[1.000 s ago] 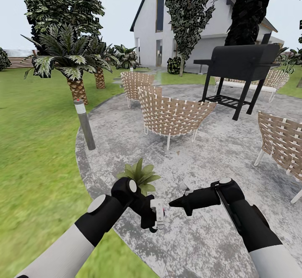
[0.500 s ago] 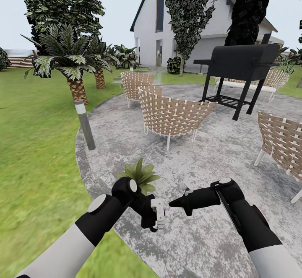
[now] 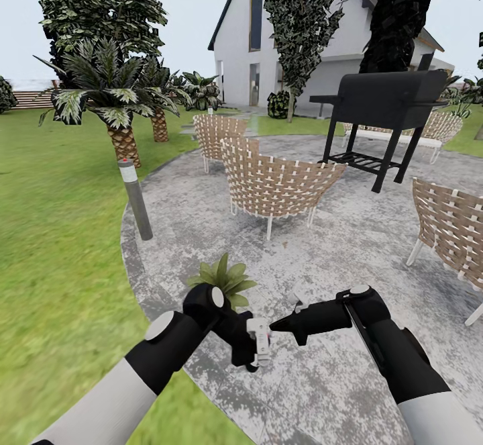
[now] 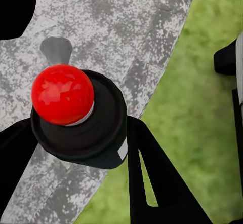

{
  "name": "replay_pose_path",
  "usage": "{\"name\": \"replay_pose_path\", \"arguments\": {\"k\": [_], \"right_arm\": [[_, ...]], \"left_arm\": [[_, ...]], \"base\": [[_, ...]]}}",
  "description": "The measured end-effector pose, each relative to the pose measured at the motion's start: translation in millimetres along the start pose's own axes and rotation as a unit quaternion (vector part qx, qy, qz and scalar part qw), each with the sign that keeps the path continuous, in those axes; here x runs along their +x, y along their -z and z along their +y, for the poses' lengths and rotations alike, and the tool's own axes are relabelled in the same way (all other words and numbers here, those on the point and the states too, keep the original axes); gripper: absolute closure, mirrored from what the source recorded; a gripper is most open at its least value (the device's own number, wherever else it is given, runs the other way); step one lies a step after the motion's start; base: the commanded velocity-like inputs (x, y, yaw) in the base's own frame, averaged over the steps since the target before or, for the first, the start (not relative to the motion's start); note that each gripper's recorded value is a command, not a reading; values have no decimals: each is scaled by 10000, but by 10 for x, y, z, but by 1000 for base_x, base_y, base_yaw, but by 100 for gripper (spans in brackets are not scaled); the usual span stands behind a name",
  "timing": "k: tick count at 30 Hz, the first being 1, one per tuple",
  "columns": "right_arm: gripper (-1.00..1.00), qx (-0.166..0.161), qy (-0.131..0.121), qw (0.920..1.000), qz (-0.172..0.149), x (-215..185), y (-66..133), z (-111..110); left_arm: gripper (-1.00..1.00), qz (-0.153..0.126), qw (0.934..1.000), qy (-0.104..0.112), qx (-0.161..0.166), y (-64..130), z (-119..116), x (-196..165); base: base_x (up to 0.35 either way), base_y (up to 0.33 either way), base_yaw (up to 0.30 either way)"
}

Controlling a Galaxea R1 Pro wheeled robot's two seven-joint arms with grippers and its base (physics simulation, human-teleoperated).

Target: Pick up the pesticide atomizer in the garden and spray insectifuge to fully cover both potted plants in the garden.

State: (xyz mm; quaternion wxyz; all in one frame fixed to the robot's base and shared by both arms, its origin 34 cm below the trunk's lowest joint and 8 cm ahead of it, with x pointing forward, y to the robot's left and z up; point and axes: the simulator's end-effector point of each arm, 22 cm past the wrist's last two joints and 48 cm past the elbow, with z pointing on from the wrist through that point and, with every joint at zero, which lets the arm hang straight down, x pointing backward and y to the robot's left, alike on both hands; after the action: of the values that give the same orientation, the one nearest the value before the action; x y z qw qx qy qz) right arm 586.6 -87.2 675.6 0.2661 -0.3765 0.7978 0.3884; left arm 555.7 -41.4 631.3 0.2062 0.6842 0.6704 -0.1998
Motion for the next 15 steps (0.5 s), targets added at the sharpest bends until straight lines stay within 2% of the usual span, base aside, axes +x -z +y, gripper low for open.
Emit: {"name": "replay_pose_path", "arguments": {"k": [15], "right_arm": [[100,3,-4,10000,6,7,2,-3]], "left_arm": [[100,-16,10000,-37,-35,28,34,-40]], "base": [[0,0,0]]}}
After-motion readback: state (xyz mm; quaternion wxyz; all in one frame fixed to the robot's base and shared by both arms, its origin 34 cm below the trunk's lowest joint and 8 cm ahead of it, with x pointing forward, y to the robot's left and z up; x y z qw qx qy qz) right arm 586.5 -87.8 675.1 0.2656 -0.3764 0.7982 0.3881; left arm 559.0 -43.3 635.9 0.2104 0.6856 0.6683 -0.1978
